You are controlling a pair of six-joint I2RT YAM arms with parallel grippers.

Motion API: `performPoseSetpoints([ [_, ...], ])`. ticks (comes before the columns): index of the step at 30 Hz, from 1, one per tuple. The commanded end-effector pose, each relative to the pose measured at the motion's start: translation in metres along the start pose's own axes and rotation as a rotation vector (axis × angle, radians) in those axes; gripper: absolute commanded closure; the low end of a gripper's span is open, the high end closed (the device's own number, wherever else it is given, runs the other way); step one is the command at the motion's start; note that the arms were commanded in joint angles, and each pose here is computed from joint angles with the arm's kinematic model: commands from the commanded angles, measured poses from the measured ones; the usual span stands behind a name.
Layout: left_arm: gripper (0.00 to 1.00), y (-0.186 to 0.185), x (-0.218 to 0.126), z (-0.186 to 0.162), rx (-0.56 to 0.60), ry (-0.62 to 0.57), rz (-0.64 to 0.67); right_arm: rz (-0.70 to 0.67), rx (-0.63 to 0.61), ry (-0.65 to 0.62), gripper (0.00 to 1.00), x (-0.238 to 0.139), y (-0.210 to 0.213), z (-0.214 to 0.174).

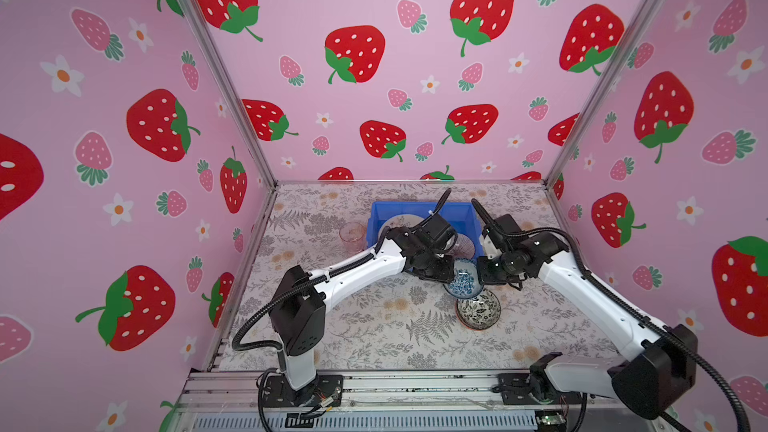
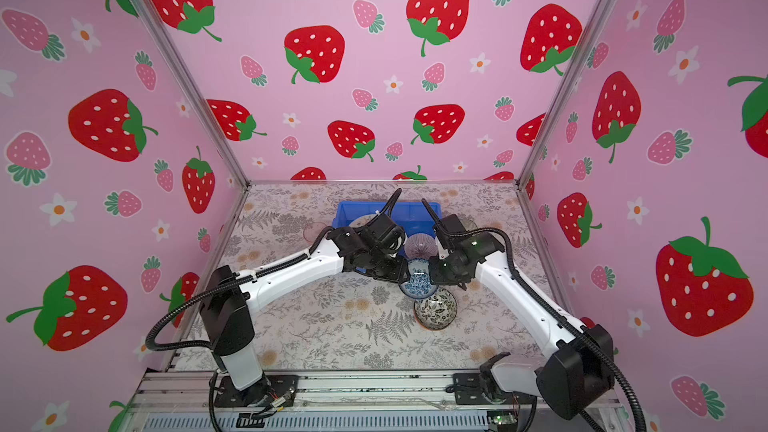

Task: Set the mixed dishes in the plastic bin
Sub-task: 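Open the right gripper off the blue-floral bowl while the left carries it toward the bin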

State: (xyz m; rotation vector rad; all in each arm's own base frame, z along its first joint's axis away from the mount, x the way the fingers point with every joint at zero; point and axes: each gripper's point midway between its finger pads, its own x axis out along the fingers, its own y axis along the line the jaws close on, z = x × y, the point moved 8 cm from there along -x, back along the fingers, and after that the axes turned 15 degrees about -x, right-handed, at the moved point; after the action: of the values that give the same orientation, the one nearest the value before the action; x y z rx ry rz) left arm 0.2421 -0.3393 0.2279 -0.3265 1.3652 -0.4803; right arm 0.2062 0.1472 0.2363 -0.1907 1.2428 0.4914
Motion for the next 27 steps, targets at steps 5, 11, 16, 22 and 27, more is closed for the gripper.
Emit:
performPoseSetpoints([
  [5, 0.63, -0.0076, -0.0049, 0.0037, 0.021, -0.021, 0.029, 0.037, -0.024, -0.073, 0.95, -0.0135, 0.0064, 0.0132],
  [11, 0.73, -0.0085, -0.0043, 0.0028, 0.024, -0.019, 0.031, 0.039, -0.022, -0.068, 0.95, -0.0111, 0.0062, 0.0113],
  [16, 0.80, -0.0080, -0.0040, 0.0026, 0.025, -0.019, 0.035, 0.041, -0.019, -0.072, 0.95, -0.0107, 0.0065, 0.0125],
  [22, 0.86, -0.0080, -0.0034, 0.0024, 0.025, -0.017, 0.035, 0.046, -0.020, -0.075, 0.95, -0.0114, 0.0070, 0.0132],
  [27, 0.95, -0.0088, -0.0029, 0.0018, 0.023, -0.010, 0.028, 0.053, -0.019, -0.088, 0.90, -0.0131, 0.0079, 0.0147],
])
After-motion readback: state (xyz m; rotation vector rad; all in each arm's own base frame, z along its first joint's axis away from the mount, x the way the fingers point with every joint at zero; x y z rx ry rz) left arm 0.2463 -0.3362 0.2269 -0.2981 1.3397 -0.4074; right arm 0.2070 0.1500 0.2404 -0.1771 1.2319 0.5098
